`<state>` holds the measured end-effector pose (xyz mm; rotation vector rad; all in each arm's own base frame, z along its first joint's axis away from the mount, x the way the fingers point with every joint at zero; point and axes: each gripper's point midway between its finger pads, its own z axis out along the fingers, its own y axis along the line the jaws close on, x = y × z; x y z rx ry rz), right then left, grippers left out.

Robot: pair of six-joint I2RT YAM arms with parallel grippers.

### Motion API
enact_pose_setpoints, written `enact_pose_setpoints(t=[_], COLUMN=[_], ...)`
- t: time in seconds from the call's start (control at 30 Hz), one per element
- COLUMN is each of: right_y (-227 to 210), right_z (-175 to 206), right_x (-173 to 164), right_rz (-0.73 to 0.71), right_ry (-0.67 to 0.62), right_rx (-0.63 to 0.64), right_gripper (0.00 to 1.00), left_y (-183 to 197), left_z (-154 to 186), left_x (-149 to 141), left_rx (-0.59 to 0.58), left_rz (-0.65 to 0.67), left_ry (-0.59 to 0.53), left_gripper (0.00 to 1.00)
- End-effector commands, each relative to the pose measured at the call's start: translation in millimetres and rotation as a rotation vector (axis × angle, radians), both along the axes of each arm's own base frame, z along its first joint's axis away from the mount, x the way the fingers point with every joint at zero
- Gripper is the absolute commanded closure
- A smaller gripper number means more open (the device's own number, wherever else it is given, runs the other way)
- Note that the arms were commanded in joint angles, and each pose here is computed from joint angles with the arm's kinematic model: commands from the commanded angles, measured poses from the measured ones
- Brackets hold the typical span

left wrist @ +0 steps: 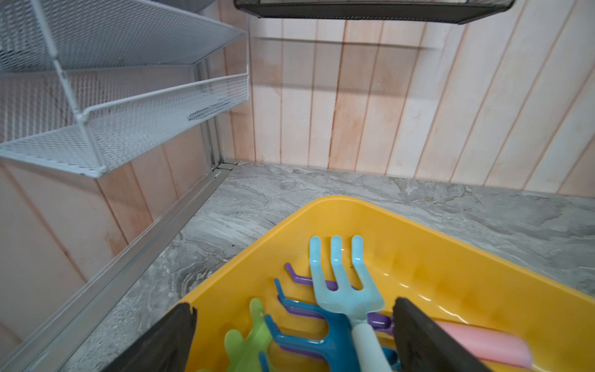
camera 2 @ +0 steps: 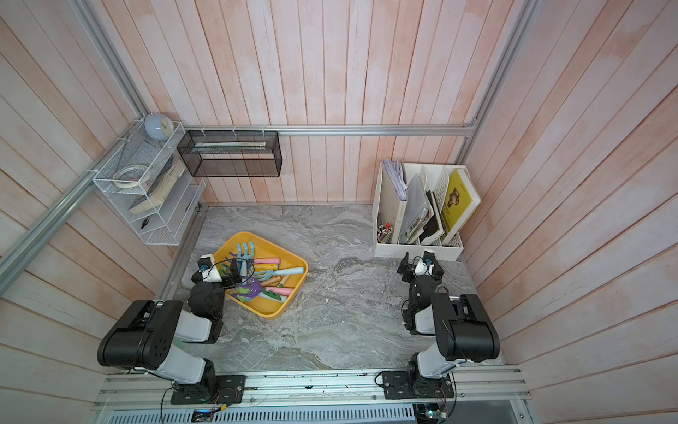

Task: Take the hand rake out of the storage box
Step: Move the storage box to the center of the board.

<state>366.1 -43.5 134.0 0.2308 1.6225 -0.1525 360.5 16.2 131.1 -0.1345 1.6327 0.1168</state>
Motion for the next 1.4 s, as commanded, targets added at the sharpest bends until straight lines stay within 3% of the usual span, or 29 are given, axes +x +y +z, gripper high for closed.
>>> enact_pose_setpoints(t=[0.0, 0.17, 0.23, 0.33, 0.4, 0.5, 0.63, 0.67, 0.73, 0.8, 0.87, 1.0, 1.07, 1.13, 1.23, 1.37], right_y=[0, 0, 1, 2, 5, 11, 43, 52, 56, 73, 115, 144, 147, 125, 114, 116], right_z=[-1, -1, -1, 4, 11, 22, 62, 74, 96, 99, 99, 95, 89, 74, 67, 62], right_x=[-1, -1, -1, -6, -15, -29, -40, -39, -44, -33, -15, -16, -23, -32, -37, -35], right_rz=[-0.007, -0.008, -0.007, -0.041, -0.055, -0.035, -0.076, -0.065, -0.100, -0.006, 0.255, 0.411, 0.434, 0.332, 0.413, 0.435], right_ry=[-0.007, -0.007, -0.005, -0.027, -0.056, -0.115, -0.175, -0.202, -0.283, -0.223, -0.046, 0.079, 0.088, 0.086, 0.075, 0.111], right_rx=[0.008, 0.009, 0.000, -0.026, -0.044, -0.065, -0.242, -0.219, 0.026, 0.165, 0.173, 0.226, 0.285, 0.442, 0.522, 0.514], right_gripper=[0.02, 0.02, 0.02, 0.02, 0.02, 0.02, 0.02, 0.02, 0.02, 0.02, 0.02, 0.02, 0.02, 0.02, 0.02, 0.02], left_y=[2, 9, 18, 9, 8, 8, -26, -29, -31, -32, -39, -44, -43, -42, -40, -40], left_z=[20, 27, 51, 84, 98, 83, 60, 53, 35, 17, 6, -11, -19, -34, -48, -56], left_x=[-2, -4, -7, -10, -15, -27, -27, -27, -30, -34, -38, -49, -56, -65, -71, -71], left_rx=[0.045, 0.046, 0.037, 0.005, -0.123, -0.475, -0.604, -0.626, -0.674, -0.720, -0.744, -0.763, -0.755, -0.780, -0.807, -0.814], left_rz=[0.042, 0.093, 0.190, 0.136, 0.132, 0.177, 0.008, 0.013, 0.056, 0.096, 0.086, 0.090, 0.114, 0.142, 0.159, 0.167], left_ry=[-0.075, -0.083, -0.097, -0.122, -0.111, 0.012, 0.156, 0.198, 0.304, 0.391, 0.437, 0.507, 0.545, 0.591, 0.613, 0.616], left_gripper=[0.00, 0.00, 0.00, 0.00, 0.00, 0.00, 0.00, 0.00, 0.00, 0.00, 0.00, 0.00, 0.00, 0.00, 0.00, 0.00])
